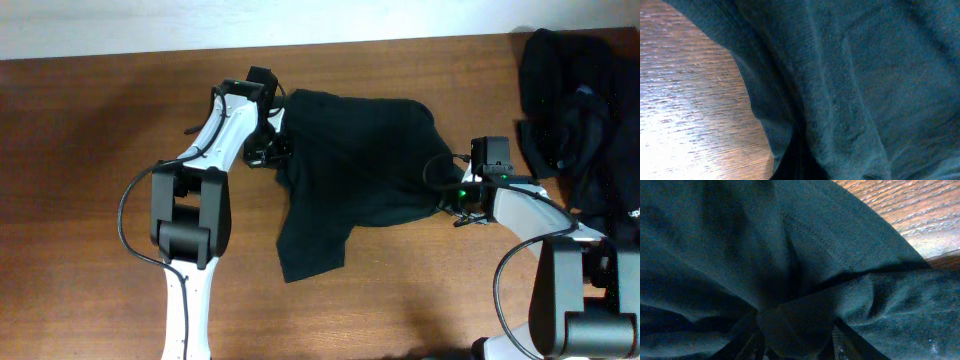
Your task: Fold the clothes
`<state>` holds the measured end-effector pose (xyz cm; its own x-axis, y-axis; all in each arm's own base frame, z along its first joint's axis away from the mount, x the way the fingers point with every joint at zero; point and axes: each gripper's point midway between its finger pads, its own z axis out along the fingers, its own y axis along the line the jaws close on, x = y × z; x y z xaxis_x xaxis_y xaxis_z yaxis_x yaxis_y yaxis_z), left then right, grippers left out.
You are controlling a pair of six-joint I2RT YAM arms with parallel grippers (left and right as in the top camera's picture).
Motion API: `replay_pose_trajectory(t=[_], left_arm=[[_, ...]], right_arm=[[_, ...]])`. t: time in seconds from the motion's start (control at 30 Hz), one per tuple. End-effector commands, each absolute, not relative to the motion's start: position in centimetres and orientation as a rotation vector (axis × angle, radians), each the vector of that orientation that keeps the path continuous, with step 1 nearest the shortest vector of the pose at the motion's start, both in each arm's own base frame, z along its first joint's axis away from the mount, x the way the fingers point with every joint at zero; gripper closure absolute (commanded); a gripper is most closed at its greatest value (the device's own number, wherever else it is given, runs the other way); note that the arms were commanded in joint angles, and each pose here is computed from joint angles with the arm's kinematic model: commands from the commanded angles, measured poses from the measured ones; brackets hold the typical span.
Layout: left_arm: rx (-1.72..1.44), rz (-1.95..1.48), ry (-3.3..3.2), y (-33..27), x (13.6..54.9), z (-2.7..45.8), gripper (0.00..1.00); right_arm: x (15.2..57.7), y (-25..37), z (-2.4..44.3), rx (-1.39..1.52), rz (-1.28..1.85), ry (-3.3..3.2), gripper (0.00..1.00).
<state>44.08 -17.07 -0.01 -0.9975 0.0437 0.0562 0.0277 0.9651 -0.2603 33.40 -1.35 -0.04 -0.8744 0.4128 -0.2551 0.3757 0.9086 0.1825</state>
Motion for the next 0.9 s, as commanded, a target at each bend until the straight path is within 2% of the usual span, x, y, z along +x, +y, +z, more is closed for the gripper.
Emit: replay_pose_trajectory(t=[0.0,0.23,0.5,0.7,0.87], left_arm=[[-0.018,0.281,-2.968,-15.9,41.7,-3.2,1.0],[0.05,0.092,-2.955,-11.8,41.3,-3.3,1.0],[0.172,0.057,-2.946,-7.8,42.1,-2.6,1.0],[0.262,-0.048,-3.013,-3.7,44.6,0.2,1.0],[0.297,-0.082,-3.11,-2.5,46.9,4.7,0.99]], right_arm=[[29.5,-0.1,-3.7,0.644,0.248,2.933,0.52],[29.5,-0.1,-3.7,0.644,0.248,2.933,0.53],[29.5,-0.1,-3.7,0.644,0.248,2.933,0.52],[29.5,-0.1,-3.7,0.644,0.248,2.933,0.52],[29.5,-0.1,-3.7,0.644,0.248,2.933,0.52]])
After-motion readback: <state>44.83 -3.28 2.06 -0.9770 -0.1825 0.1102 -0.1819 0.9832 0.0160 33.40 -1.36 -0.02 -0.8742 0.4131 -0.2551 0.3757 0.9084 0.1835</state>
